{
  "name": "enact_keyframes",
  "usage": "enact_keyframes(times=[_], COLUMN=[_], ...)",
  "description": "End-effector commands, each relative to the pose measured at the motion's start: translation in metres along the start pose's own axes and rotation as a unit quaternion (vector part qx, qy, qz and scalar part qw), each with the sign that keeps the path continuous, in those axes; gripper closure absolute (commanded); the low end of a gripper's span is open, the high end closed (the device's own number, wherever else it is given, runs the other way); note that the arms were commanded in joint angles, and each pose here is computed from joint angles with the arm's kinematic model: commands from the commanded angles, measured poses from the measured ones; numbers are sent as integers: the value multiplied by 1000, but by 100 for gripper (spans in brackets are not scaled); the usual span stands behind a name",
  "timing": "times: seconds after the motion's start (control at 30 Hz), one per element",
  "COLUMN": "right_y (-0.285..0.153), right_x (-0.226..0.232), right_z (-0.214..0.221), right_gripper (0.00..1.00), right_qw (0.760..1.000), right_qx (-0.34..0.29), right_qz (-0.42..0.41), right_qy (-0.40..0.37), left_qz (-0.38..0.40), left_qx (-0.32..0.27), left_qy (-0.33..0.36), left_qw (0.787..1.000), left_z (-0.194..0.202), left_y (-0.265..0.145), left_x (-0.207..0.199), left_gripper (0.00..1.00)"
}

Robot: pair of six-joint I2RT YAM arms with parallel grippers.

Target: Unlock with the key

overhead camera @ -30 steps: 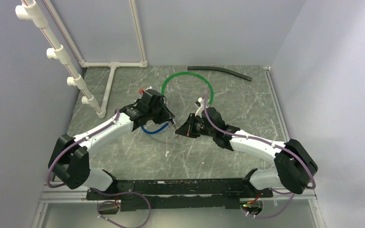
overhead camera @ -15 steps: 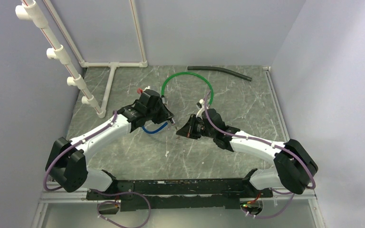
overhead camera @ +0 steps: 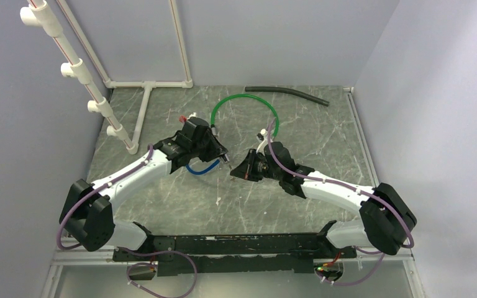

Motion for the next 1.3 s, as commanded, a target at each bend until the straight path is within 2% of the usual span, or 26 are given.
enact_keyframes(times=[0.0, 1.27], right_y=[-2, 8], right_x=[18, 19], right_z=[-17, -24], right_gripper=[100, 100], right_qw=[999, 999], right_qx=[-33, -34], right_qz=[-27, -17], right_qy=[-21, -27], left_qz=[46, 50], left_qx=[-15, -5], left_qy=[-7, -7], left_qw=[999, 999], left_z=[-6, -3], left_y=[-6, -7], left_x=[-16, -12], left_gripper=[100, 100])
Point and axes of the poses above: each gripper's point midway between its finger pads, its own y axis out along the fingers, its own x axis along the line the jaws close on, z = x × y, the point moved 9 cm from there along -y, back along the fingers, and after that the axes turned 7 degrees about -y, right-handed, at the moved point
